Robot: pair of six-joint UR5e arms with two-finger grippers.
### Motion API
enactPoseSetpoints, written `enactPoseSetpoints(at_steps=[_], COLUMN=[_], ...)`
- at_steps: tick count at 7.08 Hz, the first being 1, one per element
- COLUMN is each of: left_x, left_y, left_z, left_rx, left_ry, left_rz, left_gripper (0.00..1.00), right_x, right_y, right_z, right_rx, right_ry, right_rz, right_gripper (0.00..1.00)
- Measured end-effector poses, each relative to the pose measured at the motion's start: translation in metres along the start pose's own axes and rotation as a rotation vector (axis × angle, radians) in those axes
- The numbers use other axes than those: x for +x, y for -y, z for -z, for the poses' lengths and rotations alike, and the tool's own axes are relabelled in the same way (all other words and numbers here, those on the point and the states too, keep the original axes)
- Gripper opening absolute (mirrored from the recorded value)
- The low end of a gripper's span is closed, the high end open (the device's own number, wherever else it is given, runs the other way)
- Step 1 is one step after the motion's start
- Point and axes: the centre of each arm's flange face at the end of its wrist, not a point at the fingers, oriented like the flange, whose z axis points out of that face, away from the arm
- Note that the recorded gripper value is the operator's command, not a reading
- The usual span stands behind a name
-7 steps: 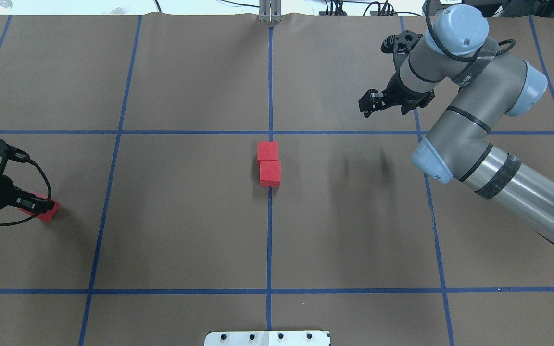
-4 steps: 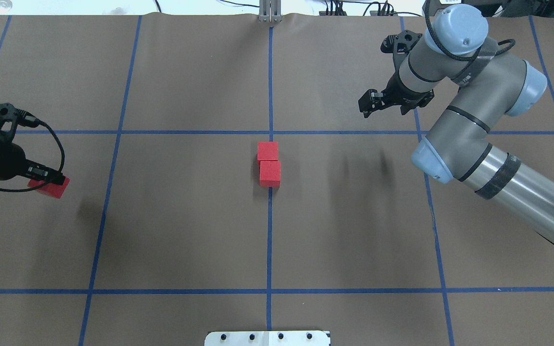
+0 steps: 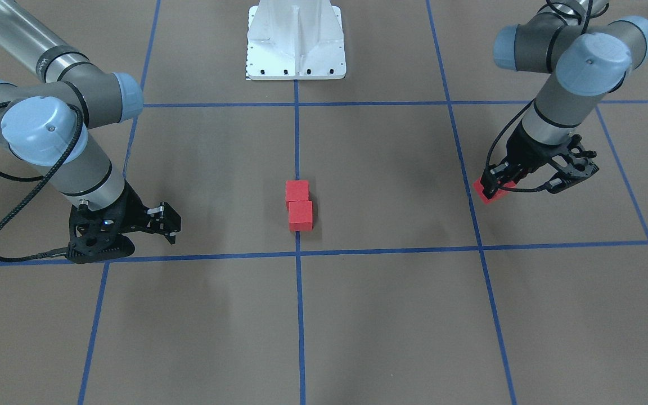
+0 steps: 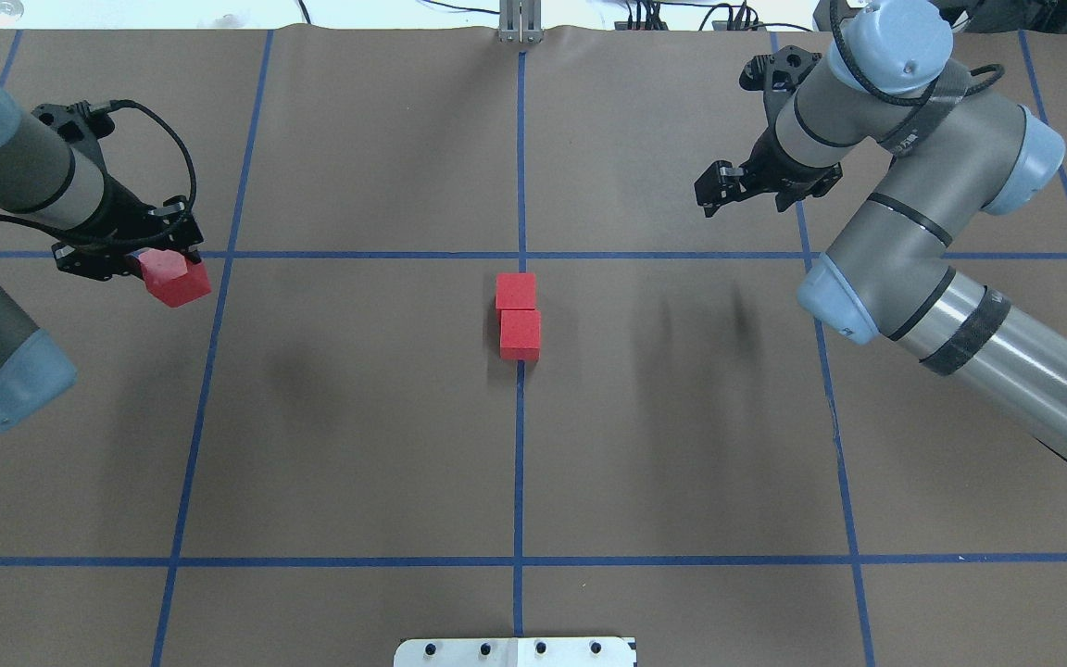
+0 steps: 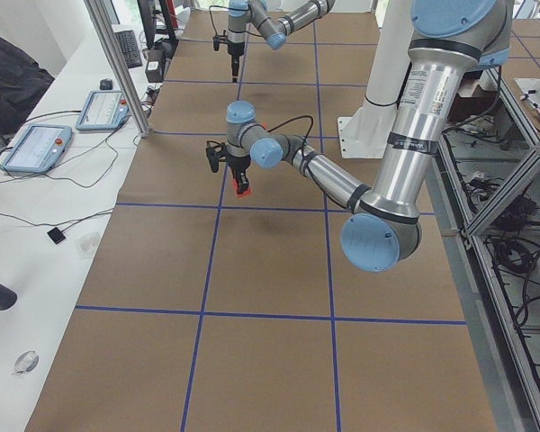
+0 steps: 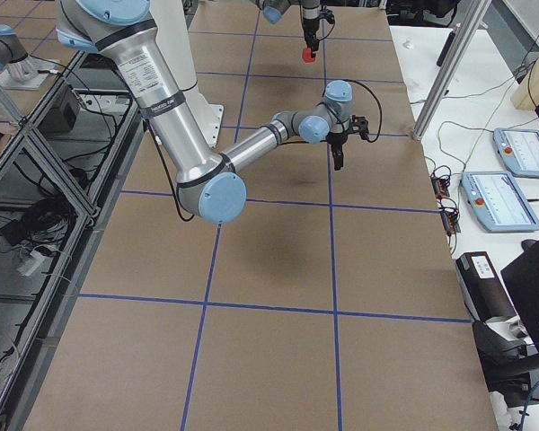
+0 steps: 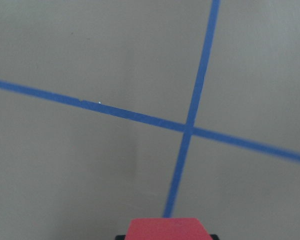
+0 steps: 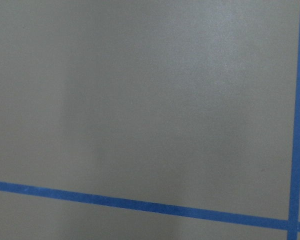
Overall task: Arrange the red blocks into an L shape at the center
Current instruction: 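Lift the red cube with the left gripper and carry it toward the pair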
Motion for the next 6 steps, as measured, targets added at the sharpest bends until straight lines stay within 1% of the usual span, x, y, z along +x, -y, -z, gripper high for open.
enactPoseSetpoints(at_steps=[1,2,4,5,6], left_x=[0.034,0.072,0.136,0.152,0.160], left_y=[-0.011,-0.026,-0.065,-0.080,-0.093], left_z=[-0.007,-0.015,-0.022,-0.021,-0.021], left_rx=[0.030,0.057,0.103,0.115,0.117], left_ry=[-0.009,-0.010,0.050,0.074,0.085], left_rz=[0.192,0.334,0.529,0.616,0.697], left_gripper=[0.00,0.00,0.00,0.00,0.00], right_x=[0.001,0.002,0.009,0.013,0.015], right_y=[0.000,-0.001,-0.013,-0.019,-0.025], right_z=[0.002,0.005,0.012,0.014,0.017], right_rx=[0.003,0.006,0.008,0.002,-0.003], right_ry=[0.002,0.006,0.016,0.021,0.031], right_rz=[0.000,0.001,0.004,0.003,0.006], right_gripper=[0.99,0.99,0.99,0.99,0.99])
